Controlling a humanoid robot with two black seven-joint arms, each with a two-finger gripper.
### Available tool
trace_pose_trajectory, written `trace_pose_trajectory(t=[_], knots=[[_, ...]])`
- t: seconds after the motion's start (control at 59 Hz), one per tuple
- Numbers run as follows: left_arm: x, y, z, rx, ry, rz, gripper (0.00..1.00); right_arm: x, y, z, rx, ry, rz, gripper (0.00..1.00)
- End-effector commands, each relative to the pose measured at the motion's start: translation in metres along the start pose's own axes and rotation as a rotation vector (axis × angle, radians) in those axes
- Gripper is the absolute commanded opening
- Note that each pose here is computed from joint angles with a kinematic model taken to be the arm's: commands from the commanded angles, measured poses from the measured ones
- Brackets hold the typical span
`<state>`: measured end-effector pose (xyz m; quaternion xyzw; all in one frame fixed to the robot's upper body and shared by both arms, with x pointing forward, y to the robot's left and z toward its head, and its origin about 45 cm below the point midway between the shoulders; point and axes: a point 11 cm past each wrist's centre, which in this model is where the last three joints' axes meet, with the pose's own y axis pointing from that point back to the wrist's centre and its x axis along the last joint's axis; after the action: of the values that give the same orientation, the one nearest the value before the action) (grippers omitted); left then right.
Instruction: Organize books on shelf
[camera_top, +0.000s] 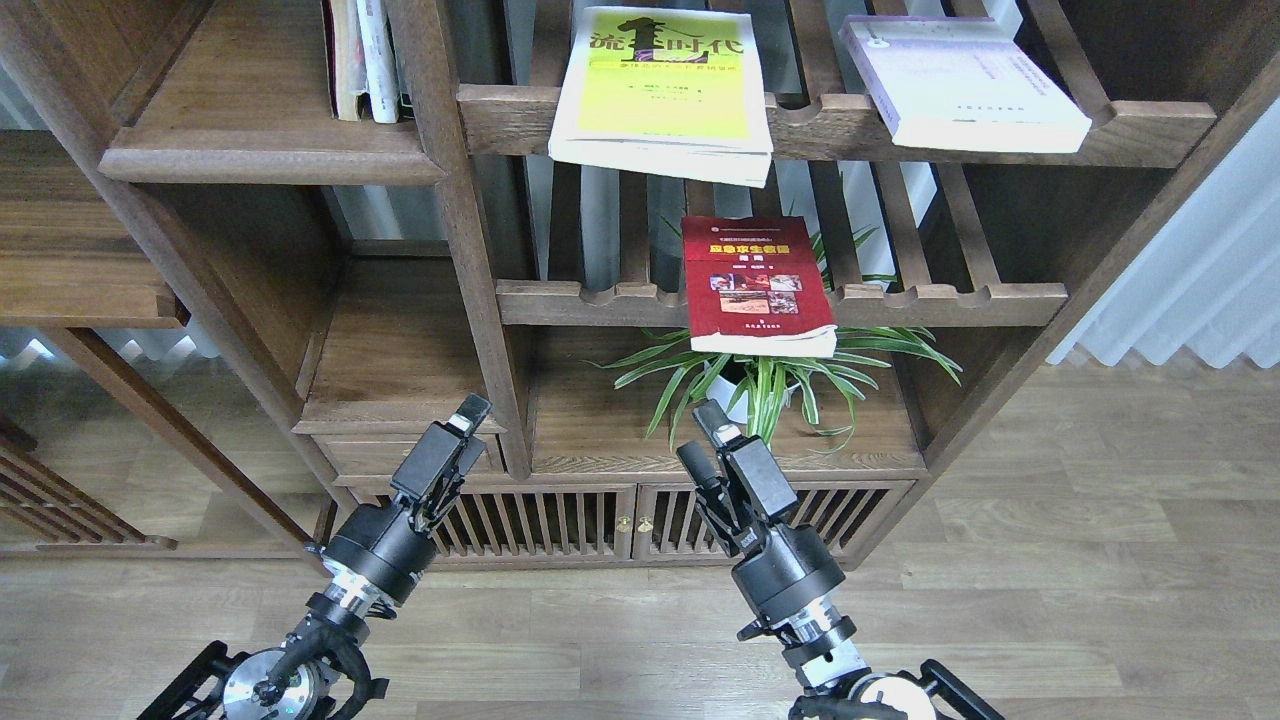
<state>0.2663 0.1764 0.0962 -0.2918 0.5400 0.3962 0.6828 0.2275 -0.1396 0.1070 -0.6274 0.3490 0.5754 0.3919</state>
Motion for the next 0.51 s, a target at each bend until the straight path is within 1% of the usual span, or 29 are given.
trace_pose_trajectory(t=[0.0,0.492], knots=[[0.003,0.003,-0.002,0.0,0.004,0.01,1.0,0.004,0.001,-0.001,0.001,0.004,0.011,0.99],[0.007,0.009,-0.005,0.002,0.006,0.025,1.0,0.015,0.007,-0.001,0.001,0.007,0.049,0.99]])
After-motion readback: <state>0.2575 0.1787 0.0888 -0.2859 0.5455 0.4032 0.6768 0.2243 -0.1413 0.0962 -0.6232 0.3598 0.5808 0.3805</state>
